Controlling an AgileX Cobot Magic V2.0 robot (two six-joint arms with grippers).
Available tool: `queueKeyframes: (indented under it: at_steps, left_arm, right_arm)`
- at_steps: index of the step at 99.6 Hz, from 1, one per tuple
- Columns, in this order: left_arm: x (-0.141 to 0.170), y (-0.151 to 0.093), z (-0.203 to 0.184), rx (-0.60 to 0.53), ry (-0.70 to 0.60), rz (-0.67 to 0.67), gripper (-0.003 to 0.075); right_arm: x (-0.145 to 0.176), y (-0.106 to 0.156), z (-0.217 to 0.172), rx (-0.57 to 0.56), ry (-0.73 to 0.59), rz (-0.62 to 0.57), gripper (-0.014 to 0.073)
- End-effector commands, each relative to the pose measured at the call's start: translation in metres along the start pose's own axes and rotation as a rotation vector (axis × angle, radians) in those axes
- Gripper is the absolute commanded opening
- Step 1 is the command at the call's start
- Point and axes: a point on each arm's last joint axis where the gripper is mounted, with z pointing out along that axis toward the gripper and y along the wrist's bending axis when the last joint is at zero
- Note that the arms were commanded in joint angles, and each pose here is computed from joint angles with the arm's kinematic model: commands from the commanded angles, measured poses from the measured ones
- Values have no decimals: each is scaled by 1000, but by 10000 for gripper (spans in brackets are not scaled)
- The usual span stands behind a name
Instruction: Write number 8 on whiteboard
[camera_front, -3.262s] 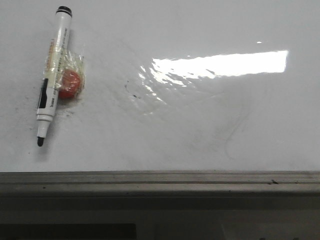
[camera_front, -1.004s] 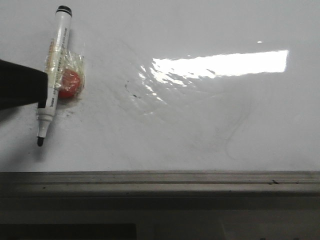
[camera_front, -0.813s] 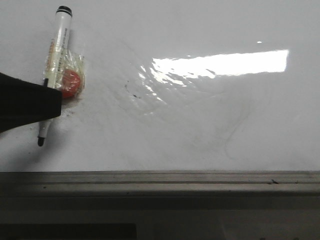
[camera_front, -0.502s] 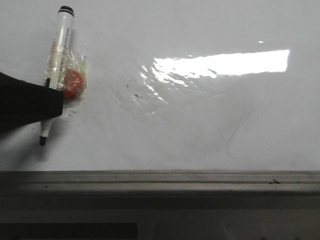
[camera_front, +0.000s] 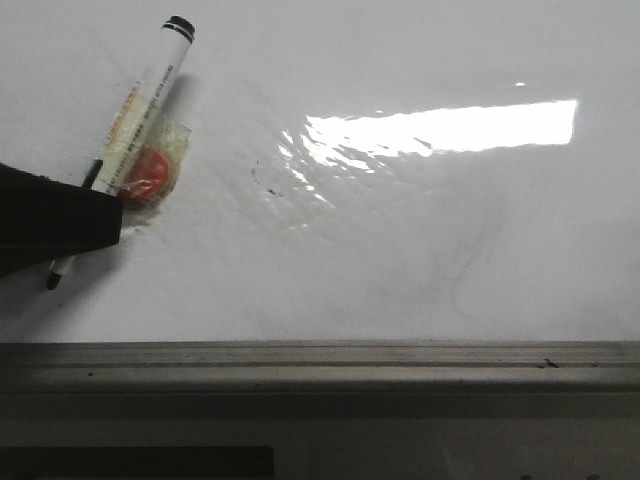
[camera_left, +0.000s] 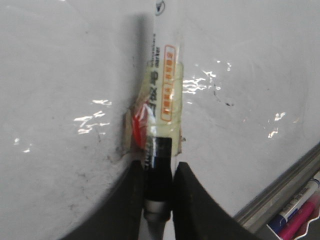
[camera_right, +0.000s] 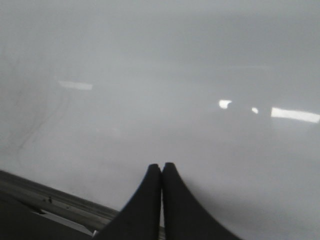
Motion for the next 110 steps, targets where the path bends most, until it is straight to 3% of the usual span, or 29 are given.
queueKeyframes:
  at_steps: [1,12,21,31,53,78,110]
  left_arm:
    - [-21,-10,2,53,-106,50,-20]
    - [-35,-22,3,139,-154,223,-20]
    - [-43,-26,4,167,-182,287,-20]
    - [-49,-31,4,198,-205,366,-20]
    - [-47,-40,2,282,-219,590,-20]
    - [-46,-41,2,296,-220,627,-20]
    - [-45,-43,2,312,-221,670,-20]
  right_arm:
    - [-27,7,-3,-49,-72,-69,-27]
    - [-45,19,-6,-132,-92,-155,90]
    - [-58,29,-7,-202,-94,-179,214]
    - [-70,40,-5,-266,-76,-207,291]
    - [-89,64,8,-365,-37,-238,295]
    - [-95,98,19,-512,-59,-237,295]
    - [-99,122,32,-577,-94,-237,294]
